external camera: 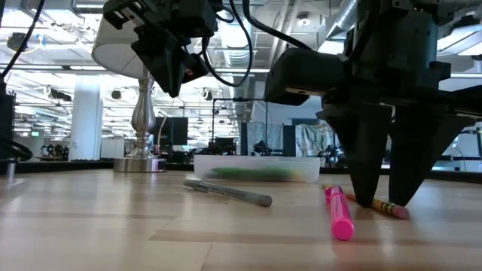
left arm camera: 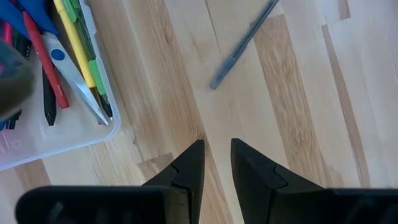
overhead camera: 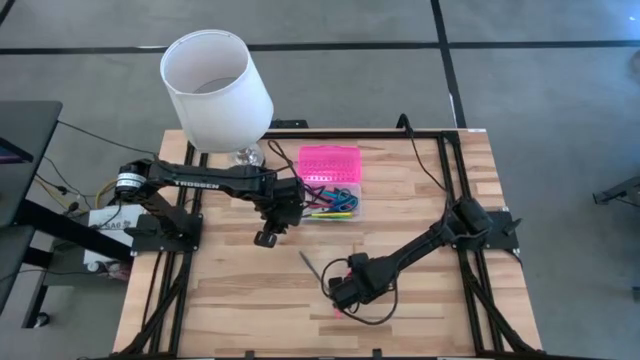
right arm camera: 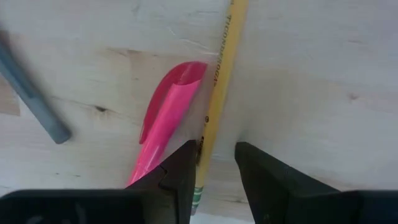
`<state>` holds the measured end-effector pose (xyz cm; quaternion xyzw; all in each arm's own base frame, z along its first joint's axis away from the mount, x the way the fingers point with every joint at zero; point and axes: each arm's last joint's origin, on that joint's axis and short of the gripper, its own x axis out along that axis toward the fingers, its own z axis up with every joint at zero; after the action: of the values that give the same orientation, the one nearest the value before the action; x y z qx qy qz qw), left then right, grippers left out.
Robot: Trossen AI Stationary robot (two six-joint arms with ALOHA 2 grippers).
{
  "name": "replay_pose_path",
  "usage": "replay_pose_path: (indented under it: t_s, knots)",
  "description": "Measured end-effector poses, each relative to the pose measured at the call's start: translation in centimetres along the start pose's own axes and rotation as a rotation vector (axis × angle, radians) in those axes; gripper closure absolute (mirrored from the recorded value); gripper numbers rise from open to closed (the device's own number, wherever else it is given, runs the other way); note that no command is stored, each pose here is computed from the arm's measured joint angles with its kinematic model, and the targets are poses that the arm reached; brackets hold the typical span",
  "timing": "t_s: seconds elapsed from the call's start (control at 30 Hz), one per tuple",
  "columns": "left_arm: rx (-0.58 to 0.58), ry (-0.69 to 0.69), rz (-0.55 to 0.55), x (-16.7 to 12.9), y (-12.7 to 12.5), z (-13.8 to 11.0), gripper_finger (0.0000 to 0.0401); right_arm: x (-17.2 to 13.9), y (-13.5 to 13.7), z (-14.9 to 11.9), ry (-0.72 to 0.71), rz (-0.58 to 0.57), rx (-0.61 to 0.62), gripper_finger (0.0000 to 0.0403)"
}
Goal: Pick & place school supplies into a supply box
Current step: Put the yellow pencil into the pink supply box
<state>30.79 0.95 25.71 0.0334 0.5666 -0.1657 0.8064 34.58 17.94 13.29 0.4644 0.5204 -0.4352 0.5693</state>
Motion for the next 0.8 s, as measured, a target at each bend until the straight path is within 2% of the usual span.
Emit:
replay_pose_path:
  t_s: [0.2,0.8]
  knots:
    - [0.000,0.000,0.000,0.0,0.0,0.0,0.0330,0.1,0.2,0.9,0.003,-0.006,-0.036,0.0285]
    - [-0.003,-0.004,0.001,0.0,0.0,0.0,0.0330,0.1,0.2,1.4,-0.042,-0.008,-0.031,0.0285]
